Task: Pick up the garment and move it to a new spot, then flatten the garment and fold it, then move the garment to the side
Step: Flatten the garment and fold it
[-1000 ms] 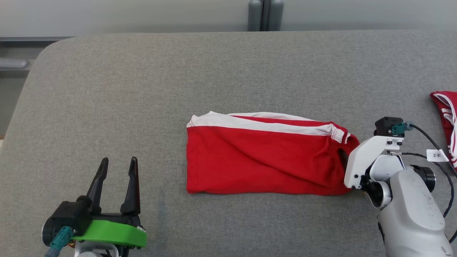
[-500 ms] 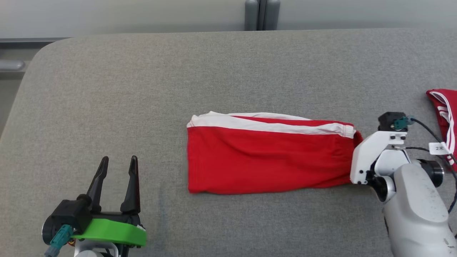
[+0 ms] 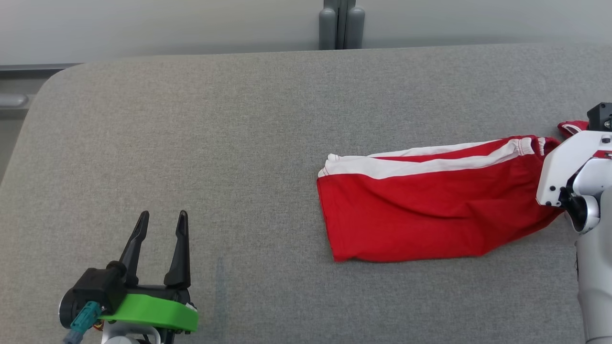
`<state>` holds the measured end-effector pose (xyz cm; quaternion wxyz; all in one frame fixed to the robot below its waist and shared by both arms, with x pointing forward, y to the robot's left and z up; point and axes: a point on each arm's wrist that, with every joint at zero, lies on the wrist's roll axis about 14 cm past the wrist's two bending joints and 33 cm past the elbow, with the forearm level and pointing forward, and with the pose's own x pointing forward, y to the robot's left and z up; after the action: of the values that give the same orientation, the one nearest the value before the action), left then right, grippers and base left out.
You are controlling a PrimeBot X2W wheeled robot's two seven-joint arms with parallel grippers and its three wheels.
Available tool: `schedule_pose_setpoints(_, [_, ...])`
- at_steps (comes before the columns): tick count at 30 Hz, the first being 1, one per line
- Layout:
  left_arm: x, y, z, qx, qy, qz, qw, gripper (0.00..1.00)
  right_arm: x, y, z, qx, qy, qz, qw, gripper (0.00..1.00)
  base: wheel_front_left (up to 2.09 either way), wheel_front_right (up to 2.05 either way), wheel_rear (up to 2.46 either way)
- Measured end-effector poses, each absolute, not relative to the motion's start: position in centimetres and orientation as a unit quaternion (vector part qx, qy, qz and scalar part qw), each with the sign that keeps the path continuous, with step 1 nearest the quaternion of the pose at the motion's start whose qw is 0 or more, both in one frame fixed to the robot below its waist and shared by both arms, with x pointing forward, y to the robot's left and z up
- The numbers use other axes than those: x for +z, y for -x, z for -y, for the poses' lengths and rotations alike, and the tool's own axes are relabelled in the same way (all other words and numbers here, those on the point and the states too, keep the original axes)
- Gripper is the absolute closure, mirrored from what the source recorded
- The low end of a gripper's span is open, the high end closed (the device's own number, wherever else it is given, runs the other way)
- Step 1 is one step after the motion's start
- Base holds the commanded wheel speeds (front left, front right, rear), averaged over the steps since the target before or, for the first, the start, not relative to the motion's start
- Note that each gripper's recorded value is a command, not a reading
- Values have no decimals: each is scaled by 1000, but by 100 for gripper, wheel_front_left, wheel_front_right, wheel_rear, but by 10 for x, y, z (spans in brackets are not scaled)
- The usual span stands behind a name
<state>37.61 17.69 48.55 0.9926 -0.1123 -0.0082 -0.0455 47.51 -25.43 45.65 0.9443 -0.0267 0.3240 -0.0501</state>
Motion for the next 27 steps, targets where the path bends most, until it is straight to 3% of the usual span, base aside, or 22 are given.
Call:
schedule_pose_setpoints(14, [488, -370, -178, -44, 113, 11, 993, 0, 442, -463, 211, -2, -1, -351, 936, 100, 0, 0, 0])
schedule_pose_setpoints(15, [488, -369, -178, -44, 113, 11, 993, 0, 441, -463, 213, -3, 1, -353, 935, 86, 0, 0, 0])
schedule_pose_setpoints(17, [487, -369, -178, -44, 113, 9, 993, 0, 437, -461, 217, -8, 11, -358, 934, 89, 0, 0, 0])
schedule_pose_setpoints(19, [486, -368, -179, -43, 112, 8, 993, 0, 434, -461, 218, -11, 11, -359, 933, 100, 0, 0, 0])
schedule_pose_setpoints(27, [489, -368, -185, -36, 109, 13, 993, 0, 437, -459, 221, -14, 17, -353, 935, 100, 0, 0, 0])
